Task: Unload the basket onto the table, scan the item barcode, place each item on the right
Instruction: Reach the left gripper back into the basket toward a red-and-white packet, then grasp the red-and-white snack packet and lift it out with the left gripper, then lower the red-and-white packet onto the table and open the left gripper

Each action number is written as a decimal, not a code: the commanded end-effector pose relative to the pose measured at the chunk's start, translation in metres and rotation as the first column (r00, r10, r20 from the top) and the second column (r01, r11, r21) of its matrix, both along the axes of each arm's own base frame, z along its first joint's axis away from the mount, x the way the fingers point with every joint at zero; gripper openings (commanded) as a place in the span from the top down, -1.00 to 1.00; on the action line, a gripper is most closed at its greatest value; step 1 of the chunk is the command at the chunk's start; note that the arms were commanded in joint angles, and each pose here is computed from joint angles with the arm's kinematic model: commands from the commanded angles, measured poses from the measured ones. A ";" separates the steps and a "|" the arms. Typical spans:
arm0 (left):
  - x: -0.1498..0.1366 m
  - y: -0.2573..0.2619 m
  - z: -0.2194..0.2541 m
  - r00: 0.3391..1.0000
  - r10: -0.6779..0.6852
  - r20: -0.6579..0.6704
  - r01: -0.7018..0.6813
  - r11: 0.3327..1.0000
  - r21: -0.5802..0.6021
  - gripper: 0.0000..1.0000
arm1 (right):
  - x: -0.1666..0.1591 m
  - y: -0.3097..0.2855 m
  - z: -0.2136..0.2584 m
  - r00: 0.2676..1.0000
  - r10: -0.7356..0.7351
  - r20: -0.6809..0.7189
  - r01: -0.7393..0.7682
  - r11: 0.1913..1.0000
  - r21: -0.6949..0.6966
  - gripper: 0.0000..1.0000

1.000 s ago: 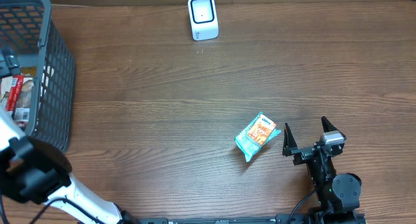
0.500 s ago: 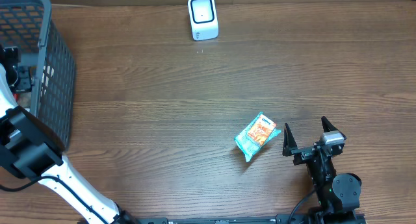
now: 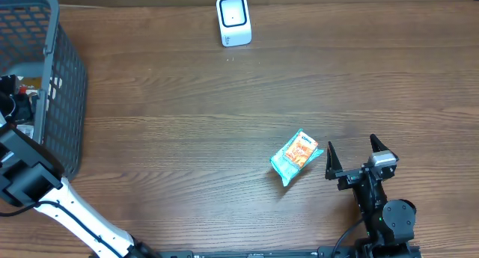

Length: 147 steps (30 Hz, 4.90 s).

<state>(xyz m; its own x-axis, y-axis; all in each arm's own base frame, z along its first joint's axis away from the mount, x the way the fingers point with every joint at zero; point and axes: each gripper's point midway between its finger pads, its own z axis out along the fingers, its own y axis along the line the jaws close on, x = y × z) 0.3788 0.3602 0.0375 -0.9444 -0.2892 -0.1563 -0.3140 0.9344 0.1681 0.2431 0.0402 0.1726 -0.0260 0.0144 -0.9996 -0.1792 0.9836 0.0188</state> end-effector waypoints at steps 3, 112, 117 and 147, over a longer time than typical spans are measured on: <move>-0.008 -0.010 -0.049 0.997 -0.024 -0.073 0.018 0.997 -0.075 -0.75 | 0.000 -0.001 -0.003 1.000 -0.009 0.001 0.009 1.000 0.003 -1.00; -0.080 -0.470 -0.009 0.932 -0.329 0.155 0.357 0.907 -0.225 0.36 | 0.000 -0.001 -0.003 1.000 -0.009 0.001 0.009 1.000 0.003 -1.00; -0.082 -0.475 -0.031 0.936 -0.335 0.106 0.351 0.901 -0.254 -0.11 | 0.000 -0.001 -0.003 1.000 -0.010 0.001 0.010 1.000 0.002 -1.00; -0.019 -0.437 0.137 0.898 -0.279 0.339 0.294 0.956 0.007 -1.00 | 0.000 -0.001 -0.003 1.000 -0.009 0.001 0.009 1.000 0.003 -1.00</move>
<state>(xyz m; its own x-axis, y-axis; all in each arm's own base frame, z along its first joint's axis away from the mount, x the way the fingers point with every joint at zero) 0.3525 -0.1062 0.1642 -0.9058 -0.0066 -0.4236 0.0142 0.9988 -0.0460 0.2431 0.0403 0.1725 -0.0264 0.0143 -0.9995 -0.1795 0.9836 0.0188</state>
